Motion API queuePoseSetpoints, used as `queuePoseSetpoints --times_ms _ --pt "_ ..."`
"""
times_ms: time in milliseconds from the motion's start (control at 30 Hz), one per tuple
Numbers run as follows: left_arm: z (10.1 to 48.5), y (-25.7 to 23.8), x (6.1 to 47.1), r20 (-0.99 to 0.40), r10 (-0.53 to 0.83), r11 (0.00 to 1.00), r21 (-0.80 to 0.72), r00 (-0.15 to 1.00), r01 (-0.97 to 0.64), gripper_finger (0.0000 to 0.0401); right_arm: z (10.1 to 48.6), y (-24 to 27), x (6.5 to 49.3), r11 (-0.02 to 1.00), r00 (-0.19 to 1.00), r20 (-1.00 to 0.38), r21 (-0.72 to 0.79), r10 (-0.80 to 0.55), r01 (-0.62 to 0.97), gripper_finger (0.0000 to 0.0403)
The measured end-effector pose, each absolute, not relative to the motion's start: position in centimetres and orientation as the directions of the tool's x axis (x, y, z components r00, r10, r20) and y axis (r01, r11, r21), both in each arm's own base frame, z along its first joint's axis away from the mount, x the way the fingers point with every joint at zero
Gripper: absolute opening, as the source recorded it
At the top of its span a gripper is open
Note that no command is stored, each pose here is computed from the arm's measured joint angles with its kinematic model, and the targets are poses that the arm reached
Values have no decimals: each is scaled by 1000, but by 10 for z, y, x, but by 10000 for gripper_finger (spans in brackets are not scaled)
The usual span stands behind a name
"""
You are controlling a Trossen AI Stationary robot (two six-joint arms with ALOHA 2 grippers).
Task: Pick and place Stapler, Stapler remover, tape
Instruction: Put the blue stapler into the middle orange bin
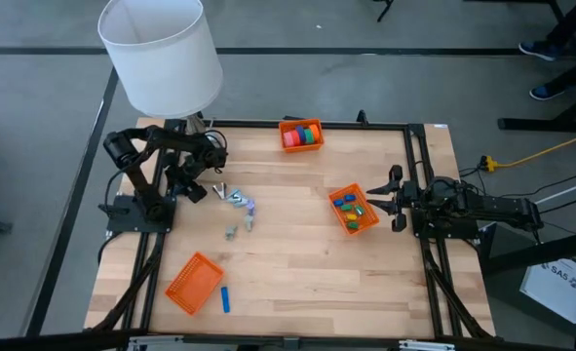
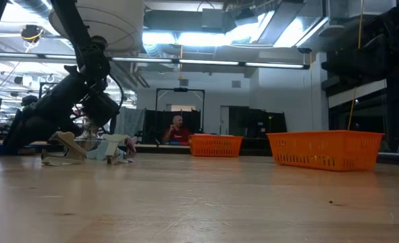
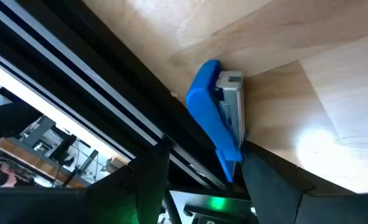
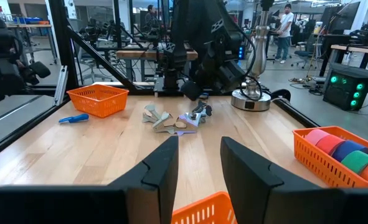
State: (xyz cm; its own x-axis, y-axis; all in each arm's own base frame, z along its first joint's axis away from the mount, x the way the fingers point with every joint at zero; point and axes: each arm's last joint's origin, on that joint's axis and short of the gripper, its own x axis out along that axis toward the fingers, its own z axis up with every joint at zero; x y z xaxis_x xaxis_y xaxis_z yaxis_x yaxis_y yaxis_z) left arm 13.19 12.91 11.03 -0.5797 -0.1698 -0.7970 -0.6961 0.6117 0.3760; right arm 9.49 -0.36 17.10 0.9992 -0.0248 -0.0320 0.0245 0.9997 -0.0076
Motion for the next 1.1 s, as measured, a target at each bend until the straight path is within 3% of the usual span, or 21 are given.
queuePoseSetpoints --times_ms 767,1100 --pt "111 117 148 -808 -81 605 425 -583 -673 194 171 -4 95 1000 999 -32 -8 -25 25 124" --pt "110 113 153 -822 -62 685 378 -566 -623 193 171 -4 95 1000 999 -32 -8 -25 25 124"
